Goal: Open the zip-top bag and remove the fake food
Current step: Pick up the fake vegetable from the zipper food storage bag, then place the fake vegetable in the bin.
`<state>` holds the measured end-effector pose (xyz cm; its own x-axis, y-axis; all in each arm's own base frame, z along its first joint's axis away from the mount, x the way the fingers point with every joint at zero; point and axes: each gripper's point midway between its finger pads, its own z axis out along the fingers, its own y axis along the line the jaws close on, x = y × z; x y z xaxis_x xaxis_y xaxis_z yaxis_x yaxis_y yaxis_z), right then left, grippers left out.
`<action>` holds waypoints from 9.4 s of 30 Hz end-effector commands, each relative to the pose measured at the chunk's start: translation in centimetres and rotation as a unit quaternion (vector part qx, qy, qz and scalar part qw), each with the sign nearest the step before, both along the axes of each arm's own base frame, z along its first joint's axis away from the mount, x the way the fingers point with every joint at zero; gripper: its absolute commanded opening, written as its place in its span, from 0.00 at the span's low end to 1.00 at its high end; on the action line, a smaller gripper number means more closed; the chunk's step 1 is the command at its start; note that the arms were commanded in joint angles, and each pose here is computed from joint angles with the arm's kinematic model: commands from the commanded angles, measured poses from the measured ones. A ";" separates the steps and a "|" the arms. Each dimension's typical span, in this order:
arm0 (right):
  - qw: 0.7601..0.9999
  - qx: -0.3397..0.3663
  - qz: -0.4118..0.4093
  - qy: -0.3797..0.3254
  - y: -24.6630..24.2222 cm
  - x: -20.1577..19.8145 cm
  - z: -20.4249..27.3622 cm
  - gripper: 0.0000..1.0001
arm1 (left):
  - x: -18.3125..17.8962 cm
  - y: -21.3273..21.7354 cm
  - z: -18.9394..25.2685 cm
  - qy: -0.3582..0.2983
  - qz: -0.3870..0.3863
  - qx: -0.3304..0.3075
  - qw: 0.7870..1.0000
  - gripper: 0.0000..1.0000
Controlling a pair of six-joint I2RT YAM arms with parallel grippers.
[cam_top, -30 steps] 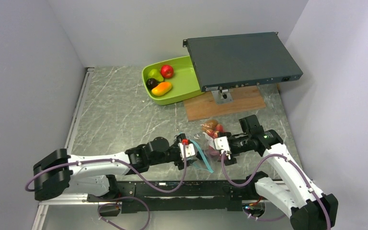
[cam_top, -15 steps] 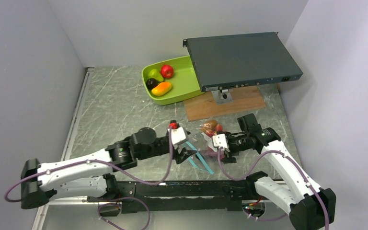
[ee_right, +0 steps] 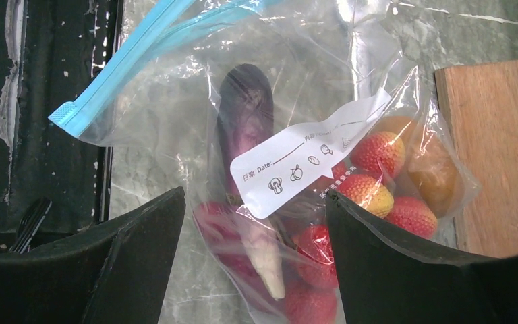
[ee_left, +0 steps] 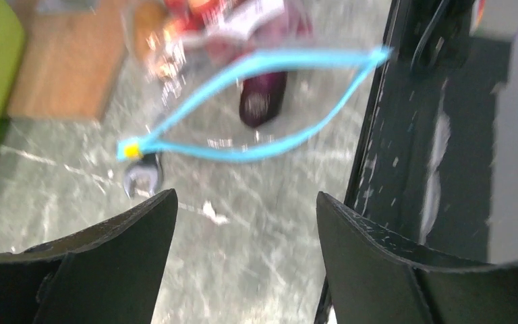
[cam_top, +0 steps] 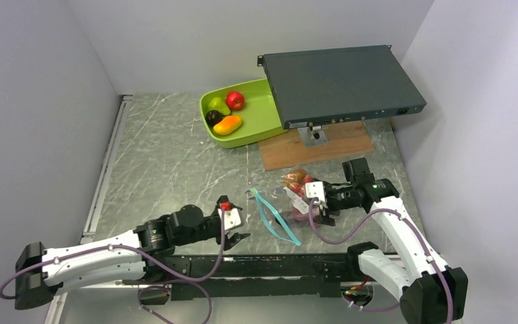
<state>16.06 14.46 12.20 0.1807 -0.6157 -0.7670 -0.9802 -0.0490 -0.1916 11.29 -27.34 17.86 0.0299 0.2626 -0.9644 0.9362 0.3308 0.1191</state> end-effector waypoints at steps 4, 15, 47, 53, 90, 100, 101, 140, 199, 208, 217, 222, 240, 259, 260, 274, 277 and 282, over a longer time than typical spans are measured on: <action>1.000 0.028 0.008 -0.004 0.9 0.6 0.7 0.78 | 0.5 -1.4 -2.2 -0.061 -0.032 0.011 0.998 0.66; 1.000 0.022 -0.003 -0.007 0.6 1.0 0.5 0.78 | -0.1 -5.1 -2.9 -0.012 -0.117 0.004 0.993 0.45; 0.992 -0.042 -0.117 0.002 -1.4 4.9 -2.8 0.78 | 5.3 -10.0 -6.2 -0.013 -0.163 0.077 0.984 0.65; 0.991 -0.045 -0.122 0.021 -1.4 4.8 -3.5 0.77 | 6.2 -10.3 -6.8 -0.011 -0.179 0.088 0.980 0.65; 0.988 -0.041 -0.117 0.095 1.5 4.4 -5.0 0.51 | 10.2 -10.8 -7.8 -0.023 -0.222 0.109 0.969 0.76; 0.988 -0.032 -0.113 0.103 1.8 4.4 -4.6 0.50 | 10.2 -10.8 -9.0 0.038 -0.281 0.123 0.951 0.74; 0.988 -0.031 -0.113 0.103 1.9 4.4 -4.5 0.50 | 10.3 -10.7 -9.1 0.043 -0.280 0.123 0.951 0.74; 0.985 -0.011 -0.106 0.132 4.0 4.8 -4.3 0.47 | 13.4 -10.1 -12.1 -0.094 -0.237 0.133 0.958 0.86; 0.998 0.013 -0.056 0.010 0.5 2.8 -0.2 0.73 | 7.1 -2.0 -5.2 0.297 0.045 0.146 0.943 0.00; 0.998 0.016 -0.056 -0.005 0.2 2.7 0.3 0.74 | 6.3 0.6 -5.0 0.320 0.111 0.151 0.929 0.00; 0.998 0.016 -0.055 -0.016 0.0 2.7 0.4 0.74 | 5.4 1.5 -4.3 0.350 0.153 0.114 0.917 0.00; 0.998 0.016 -0.054 -0.021 0.0 2.7 0.5 0.74 | 5.3 2.5 -5.3 0.361 0.188 0.099 0.908 0.00; 0.997 -0.001 -0.067 -0.026 -0.6 3.3 0.1 0.74 | 9.4 6.9 -3.4 0.284 0.360 0.034 0.888 0.00; 0.997 -0.001 -0.076 -0.020 -0.9 3.5 0.0 0.74 | 14.9 8.0 -0.4 0.189 0.443 -0.036 0.876 0.00; 0.997 -0.001 -0.075 -0.020 -0.9 3.5 0.0 0.74 | 15.3 8.0 -0.2 0.186 0.445 -0.038 0.875 0.00; 0.997 0.001 -0.072 -0.023 -0.9 3.3 0.1 0.74 | 23.7 9.0 1.8 0.142 0.508 -0.050 0.848 0.00; 0.997 0.001 -0.073 -0.025 -1.0 3.3 0.1 0.74 | 25.7 9.6 1.7 0.138 0.526 -0.048 0.838 0.00; 0.997 0.001 -0.071 -0.027 -0.9 3.3 0.2 0.74 | 28.7 9.3 1.7 0.144 0.526 -0.042 0.837 0.00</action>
<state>19.37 13.21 11.47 0.0897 -0.6549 -0.7504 -0.9708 0.1108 -0.2128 36.87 -17.42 16.67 -0.4787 -0.0450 -0.8768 0.0991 0.9895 -0.1049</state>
